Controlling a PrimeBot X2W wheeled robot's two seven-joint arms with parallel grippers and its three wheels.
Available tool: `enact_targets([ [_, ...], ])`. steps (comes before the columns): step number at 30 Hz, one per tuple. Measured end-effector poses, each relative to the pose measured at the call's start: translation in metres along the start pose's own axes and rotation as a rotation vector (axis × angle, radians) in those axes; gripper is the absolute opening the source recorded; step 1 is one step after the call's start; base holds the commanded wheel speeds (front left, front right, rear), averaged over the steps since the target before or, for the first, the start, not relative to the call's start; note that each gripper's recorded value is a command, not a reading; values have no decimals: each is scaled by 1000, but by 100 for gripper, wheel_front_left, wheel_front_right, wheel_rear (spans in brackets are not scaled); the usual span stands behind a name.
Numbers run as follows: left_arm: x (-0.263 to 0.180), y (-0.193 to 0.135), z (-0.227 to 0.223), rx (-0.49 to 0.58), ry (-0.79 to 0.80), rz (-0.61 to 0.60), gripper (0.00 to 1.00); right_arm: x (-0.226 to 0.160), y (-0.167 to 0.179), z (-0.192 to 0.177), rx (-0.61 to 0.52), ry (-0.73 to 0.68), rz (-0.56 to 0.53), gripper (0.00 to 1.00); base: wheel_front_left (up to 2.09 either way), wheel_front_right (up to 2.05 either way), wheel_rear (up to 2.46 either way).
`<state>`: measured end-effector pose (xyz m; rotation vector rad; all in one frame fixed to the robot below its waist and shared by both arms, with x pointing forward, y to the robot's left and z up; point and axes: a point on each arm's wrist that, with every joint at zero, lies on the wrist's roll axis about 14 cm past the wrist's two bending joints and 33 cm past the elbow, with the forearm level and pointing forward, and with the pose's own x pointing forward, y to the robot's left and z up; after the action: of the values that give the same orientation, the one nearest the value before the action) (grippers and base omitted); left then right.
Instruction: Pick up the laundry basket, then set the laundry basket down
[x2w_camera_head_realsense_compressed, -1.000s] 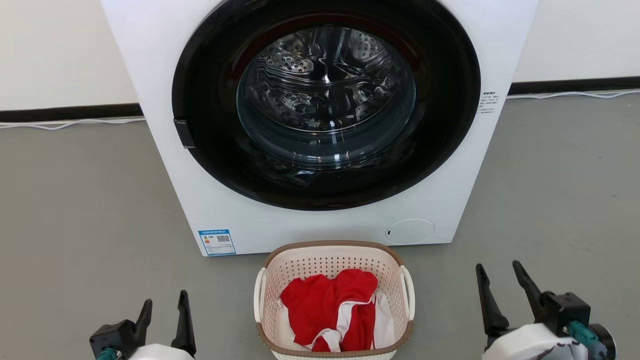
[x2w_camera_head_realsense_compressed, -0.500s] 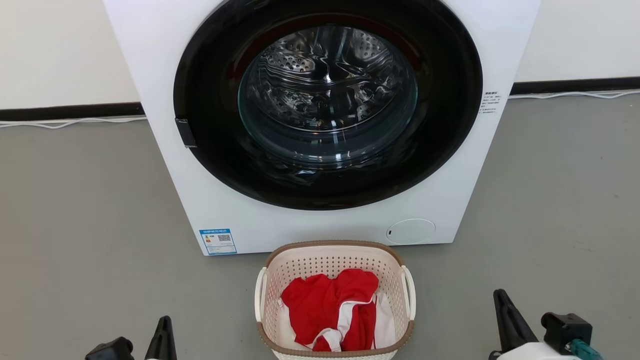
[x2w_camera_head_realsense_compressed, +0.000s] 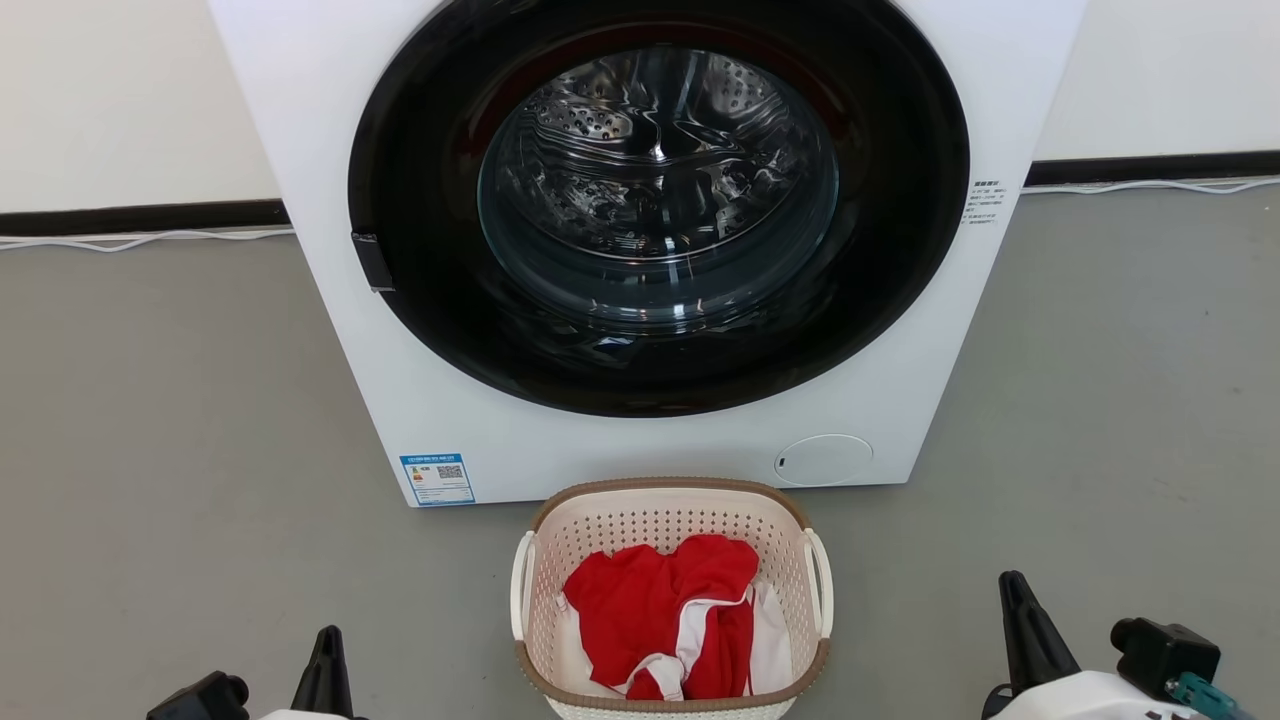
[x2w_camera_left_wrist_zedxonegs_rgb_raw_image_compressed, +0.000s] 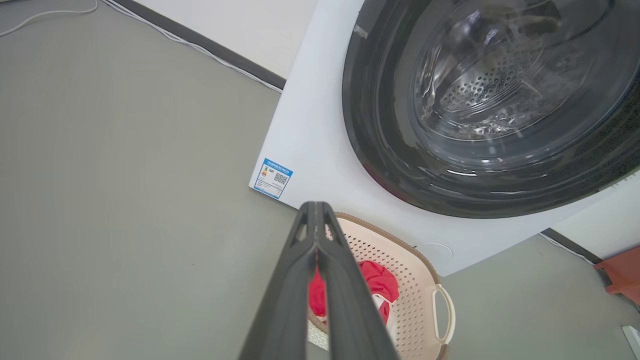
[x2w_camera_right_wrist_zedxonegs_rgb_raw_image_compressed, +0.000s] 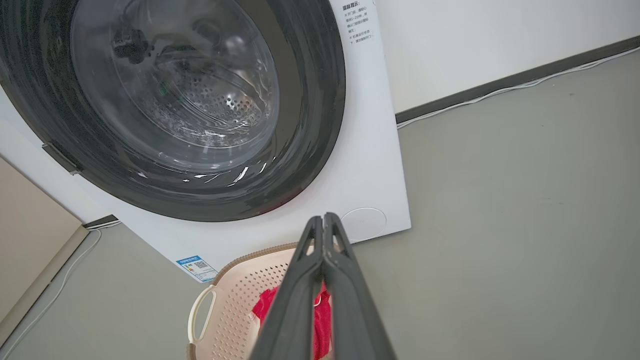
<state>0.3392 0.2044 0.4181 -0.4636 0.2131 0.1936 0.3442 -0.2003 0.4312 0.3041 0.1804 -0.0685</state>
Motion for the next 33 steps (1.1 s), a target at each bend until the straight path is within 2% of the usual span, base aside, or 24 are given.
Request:
enact_targets([
  [33,4,-5,3,-358,43,-8,0,5,-6,10,412,-6,-46,0,0,0,0],
])
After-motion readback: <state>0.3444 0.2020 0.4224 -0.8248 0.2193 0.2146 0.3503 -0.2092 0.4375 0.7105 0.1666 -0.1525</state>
